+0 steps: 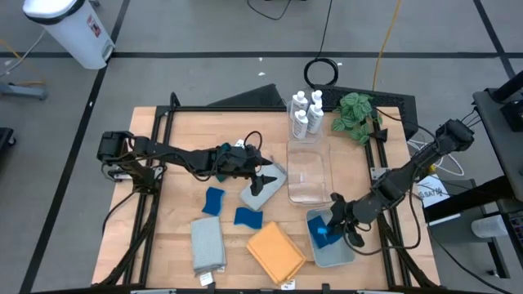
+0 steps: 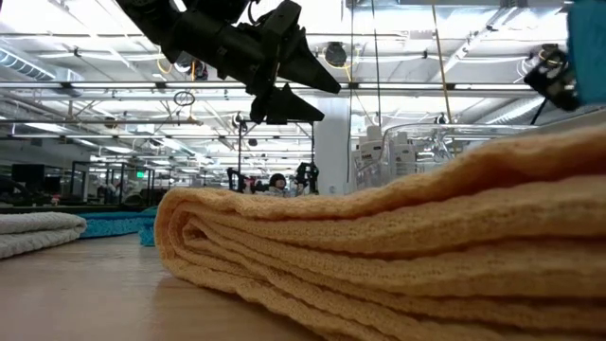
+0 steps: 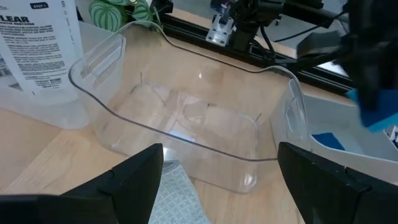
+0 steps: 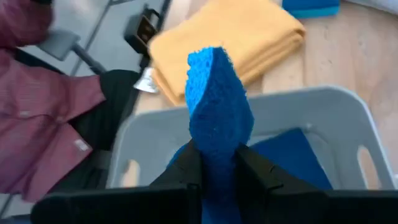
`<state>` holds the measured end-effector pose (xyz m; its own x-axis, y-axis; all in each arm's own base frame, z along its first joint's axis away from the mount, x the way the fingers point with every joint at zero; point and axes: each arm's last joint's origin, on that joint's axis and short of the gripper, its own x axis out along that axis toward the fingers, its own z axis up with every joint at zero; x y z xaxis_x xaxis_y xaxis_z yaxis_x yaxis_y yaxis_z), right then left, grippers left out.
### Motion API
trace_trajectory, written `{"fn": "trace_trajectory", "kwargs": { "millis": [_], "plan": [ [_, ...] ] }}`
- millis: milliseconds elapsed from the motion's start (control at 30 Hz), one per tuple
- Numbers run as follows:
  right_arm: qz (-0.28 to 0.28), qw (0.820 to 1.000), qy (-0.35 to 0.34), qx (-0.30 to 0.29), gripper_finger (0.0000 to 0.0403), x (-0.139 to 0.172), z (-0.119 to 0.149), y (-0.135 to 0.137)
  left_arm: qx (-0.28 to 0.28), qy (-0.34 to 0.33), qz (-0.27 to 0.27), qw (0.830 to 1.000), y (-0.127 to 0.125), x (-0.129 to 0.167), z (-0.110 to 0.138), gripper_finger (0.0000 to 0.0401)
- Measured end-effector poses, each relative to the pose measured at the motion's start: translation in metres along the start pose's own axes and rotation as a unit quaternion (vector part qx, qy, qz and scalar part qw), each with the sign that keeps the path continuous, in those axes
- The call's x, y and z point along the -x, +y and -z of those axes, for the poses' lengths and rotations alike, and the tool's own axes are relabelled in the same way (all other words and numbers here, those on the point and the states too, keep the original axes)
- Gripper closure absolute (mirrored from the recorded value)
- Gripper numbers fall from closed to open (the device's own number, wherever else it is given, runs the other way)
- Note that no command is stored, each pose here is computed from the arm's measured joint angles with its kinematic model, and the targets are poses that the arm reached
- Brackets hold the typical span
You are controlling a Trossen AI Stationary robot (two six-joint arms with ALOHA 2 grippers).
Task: Pick & Place Kitchen Items
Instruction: Put the blue sponge into the gray bin
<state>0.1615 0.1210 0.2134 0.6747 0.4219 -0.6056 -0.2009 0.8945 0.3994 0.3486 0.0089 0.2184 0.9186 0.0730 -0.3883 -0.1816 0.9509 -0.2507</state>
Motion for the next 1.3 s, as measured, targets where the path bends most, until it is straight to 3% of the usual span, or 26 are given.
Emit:
{"fn": "trace_trajectory", "kwargs": {
  "millis": [400,933,1100,1300],
  "plan": [
    [0.027,0.999,0.012,-0.023,0.0360,-0.013,0.035,-0.022,-0.001,0.000,0.000,1.000,0.000,0.000,0.000,0.0079],
    [0.029,0.999,0.019,-0.009,0.0356,-0.014,0.039,-0.025,-0.001,0.000,0.000,1.000,0.000,0.000,0.000,0.0079],
    [0.022,0.999,0.010,0.023,0.0321,-0.014,0.037,-0.024,-0.001,0.000,-0.001,1.000,0.000,0.000,0.000,0.0080],
    [-0.033,0.998,-0.006,0.057,0.0235,-0.011,0.032,-0.018,-0.001,0.000,0.000,1.000,0.000,0.000,0.000,0.0080]
  ]
}}
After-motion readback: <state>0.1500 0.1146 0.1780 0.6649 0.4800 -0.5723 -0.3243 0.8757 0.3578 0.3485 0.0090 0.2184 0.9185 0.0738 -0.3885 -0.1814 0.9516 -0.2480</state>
